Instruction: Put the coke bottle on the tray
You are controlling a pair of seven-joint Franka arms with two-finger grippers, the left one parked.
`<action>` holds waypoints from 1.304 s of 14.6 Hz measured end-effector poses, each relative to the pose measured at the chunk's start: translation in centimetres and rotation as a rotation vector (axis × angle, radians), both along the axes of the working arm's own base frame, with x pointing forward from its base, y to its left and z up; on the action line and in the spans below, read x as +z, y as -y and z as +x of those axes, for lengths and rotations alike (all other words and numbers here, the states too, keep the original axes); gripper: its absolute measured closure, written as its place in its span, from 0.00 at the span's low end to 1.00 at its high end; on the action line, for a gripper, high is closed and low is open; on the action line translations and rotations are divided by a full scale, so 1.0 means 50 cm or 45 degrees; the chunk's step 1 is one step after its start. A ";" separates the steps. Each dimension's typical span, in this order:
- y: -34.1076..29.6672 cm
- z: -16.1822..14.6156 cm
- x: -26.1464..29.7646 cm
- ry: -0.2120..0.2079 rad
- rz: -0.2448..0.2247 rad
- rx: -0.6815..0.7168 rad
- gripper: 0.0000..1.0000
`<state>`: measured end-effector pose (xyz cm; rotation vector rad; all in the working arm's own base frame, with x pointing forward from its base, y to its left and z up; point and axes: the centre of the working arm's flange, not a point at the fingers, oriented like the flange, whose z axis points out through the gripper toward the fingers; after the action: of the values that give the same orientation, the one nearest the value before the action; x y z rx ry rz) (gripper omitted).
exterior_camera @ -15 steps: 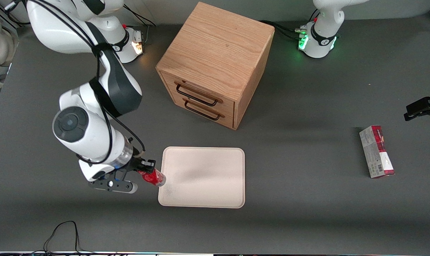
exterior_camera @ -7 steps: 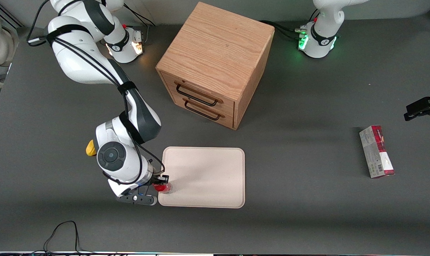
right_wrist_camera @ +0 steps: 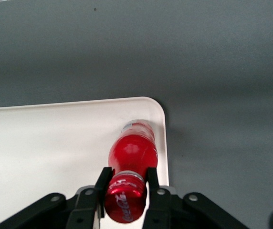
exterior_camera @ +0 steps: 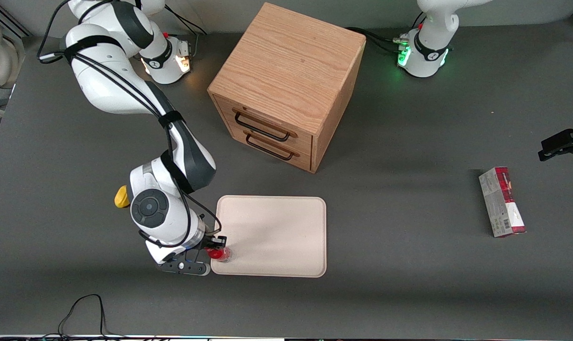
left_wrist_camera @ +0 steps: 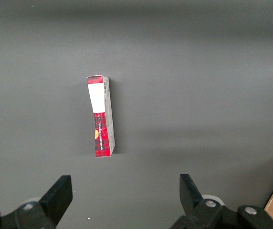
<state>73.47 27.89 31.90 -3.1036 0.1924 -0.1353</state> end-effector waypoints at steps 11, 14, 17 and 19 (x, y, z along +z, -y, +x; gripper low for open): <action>0.015 -0.008 0.155 0.055 -0.004 -0.005 0.00; 0.068 -0.052 0.277 -0.006 -0.083 0.144 0.00; 0.164 -0.117 0.362 -0.045 -0.124 0.214 0.00; 0.265 -0.171 0.416 -0.081 -0.069 0.209 0.00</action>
<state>64.93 14.63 52.70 -3.1625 -0.0666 -0.0381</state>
